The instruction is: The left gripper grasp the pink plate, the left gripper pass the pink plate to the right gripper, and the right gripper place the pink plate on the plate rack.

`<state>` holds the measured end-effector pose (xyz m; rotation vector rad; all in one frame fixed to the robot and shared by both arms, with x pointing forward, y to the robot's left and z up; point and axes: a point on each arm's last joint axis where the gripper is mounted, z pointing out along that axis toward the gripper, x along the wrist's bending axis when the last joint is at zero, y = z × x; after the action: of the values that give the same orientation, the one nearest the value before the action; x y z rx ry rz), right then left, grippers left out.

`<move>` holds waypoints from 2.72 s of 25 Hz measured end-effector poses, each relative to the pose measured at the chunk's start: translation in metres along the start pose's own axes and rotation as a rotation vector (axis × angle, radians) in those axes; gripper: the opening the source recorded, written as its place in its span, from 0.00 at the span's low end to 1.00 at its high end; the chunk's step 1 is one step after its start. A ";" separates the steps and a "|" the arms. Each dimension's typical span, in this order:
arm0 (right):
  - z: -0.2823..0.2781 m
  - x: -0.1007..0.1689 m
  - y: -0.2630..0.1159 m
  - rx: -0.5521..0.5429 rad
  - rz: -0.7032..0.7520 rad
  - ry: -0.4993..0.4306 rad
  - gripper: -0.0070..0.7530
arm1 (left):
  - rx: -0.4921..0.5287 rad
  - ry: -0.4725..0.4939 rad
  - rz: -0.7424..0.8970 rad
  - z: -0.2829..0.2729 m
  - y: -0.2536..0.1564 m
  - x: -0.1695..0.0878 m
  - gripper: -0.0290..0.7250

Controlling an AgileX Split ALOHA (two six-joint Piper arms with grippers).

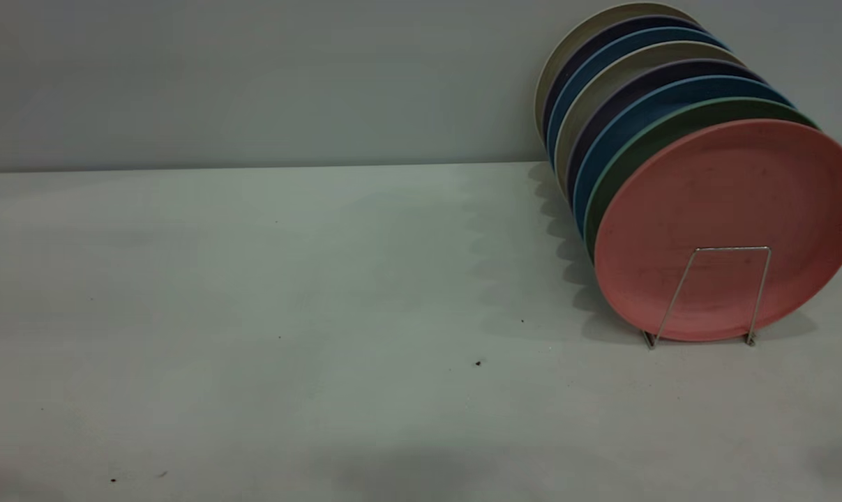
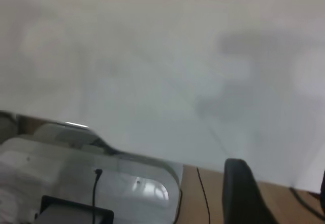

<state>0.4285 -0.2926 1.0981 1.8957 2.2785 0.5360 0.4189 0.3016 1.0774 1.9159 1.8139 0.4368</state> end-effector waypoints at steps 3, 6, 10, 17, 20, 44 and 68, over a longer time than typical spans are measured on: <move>-0.016 0.014 -0.030 -0.079 -0.021 0.023 0.52 | -0.057 0.000 -0.003 -0.024 -0.029 -0.007 0.79; -0.027 0.028 -0.059 -0.165 -0.053 0.060 0.52 | -0.110 -0.002 -0.016 -0.042 -0.061 -0.013 0.79; -0.031 0.042 -0.097 -0.271 -0.099 0.097 0.52 | -0.164 -0.006 -0.034 -0.060 -0.100 -0.020 0.79; -0.041 0.058 -0.149 -0.445 -0.241 0.086 0.52 | -0.336 -0.009 -0.092 -0.086 -0.136 -0.027 0.79; -0.047 0.055 -0.165 -0.504 -0.290 0.021 0.52 | -0.390 0.010 -0.093 -0.092 -0.145 -0.027 0.79; -0.005 0.038 -0.191 -0.538 -0.264 -0.092 0.52 | -0.401 0.129 0.039 -0.074 -0.169 -0.018 0.79; -0.006 0.033 -0.191 -0.542 -0.192 -0.122 0.65 | -0.388 0.049 0.063 -0.065 -0.170 -0.017 0.71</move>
<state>0.2433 -0.2895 1.0408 1.3945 1.9467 0.8736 0.2399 0.2961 1.0428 1.7059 1.5613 0.7996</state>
